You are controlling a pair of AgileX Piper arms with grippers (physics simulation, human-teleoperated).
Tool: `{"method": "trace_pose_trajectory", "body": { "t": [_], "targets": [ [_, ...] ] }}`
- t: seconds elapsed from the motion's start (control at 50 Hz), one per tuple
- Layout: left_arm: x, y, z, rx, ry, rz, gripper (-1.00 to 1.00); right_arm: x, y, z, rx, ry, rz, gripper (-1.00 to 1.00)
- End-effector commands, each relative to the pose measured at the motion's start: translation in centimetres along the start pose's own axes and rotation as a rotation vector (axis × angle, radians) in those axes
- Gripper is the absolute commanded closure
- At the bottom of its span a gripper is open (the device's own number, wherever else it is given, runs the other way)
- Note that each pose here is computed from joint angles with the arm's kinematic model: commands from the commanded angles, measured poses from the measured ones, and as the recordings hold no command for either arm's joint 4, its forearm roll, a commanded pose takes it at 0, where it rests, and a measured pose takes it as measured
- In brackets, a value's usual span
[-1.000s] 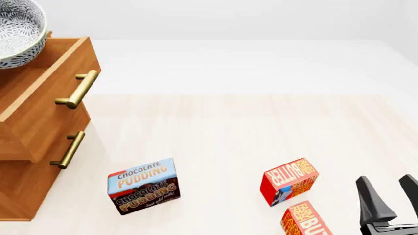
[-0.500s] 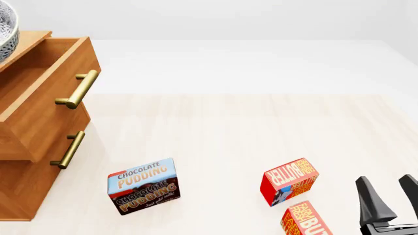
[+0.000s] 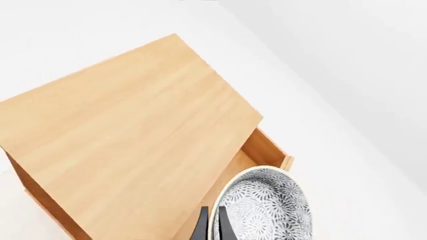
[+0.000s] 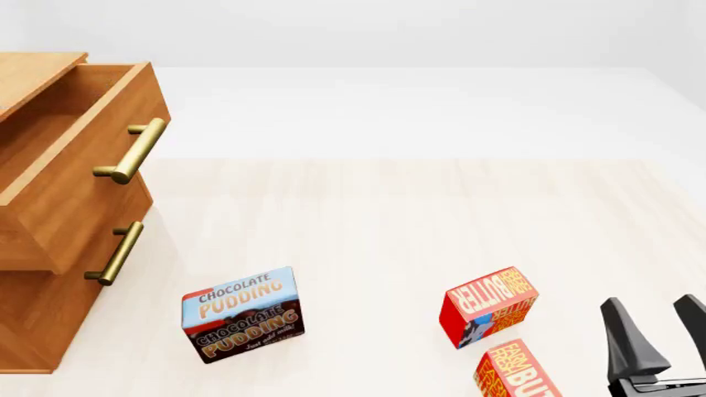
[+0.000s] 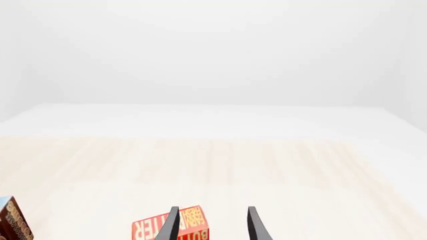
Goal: Put the bowl in the top drawer of the cabinet.
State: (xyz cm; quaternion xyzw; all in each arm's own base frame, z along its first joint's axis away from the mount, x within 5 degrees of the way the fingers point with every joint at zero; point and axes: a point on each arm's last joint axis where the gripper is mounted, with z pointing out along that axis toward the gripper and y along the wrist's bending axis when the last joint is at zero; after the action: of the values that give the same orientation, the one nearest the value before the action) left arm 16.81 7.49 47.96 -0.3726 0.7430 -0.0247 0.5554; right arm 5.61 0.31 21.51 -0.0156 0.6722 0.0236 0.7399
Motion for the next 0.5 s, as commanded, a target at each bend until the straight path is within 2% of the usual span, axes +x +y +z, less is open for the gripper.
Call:
{"method": "trace_pose_trajectory", "body": {
  "t": [0.02, 0.14, 0.24, 0.5],
  "targets": [
    [-0.3, 1.2, 1.1, -0.056, -0.014, -0.054, 1.00, 0.0, 0.0, 0.0, 0.002, -0.001, -0.001, -1.00],
    [0.2, 2.1, 2.0, -0.093, -0.001, -0.084, 1.00, 0.0, 0.0, 0.0, 0.001, -0.001, -0.002, -1.00],
    [-0.8, 2.2, 2.1, -0.106, -0.022, -0.090, 1.00, 0.0, 0.0, 0.0, 0.001, -0.001, -0.002, -1.00],
    [-0.9, 2.9, 2.6, -0.134, -0.029, -0.122, 1.00, 0.0, 0.0, 0.0, 0.000, -0.003, -0.003, -1.00]
  ]
}}
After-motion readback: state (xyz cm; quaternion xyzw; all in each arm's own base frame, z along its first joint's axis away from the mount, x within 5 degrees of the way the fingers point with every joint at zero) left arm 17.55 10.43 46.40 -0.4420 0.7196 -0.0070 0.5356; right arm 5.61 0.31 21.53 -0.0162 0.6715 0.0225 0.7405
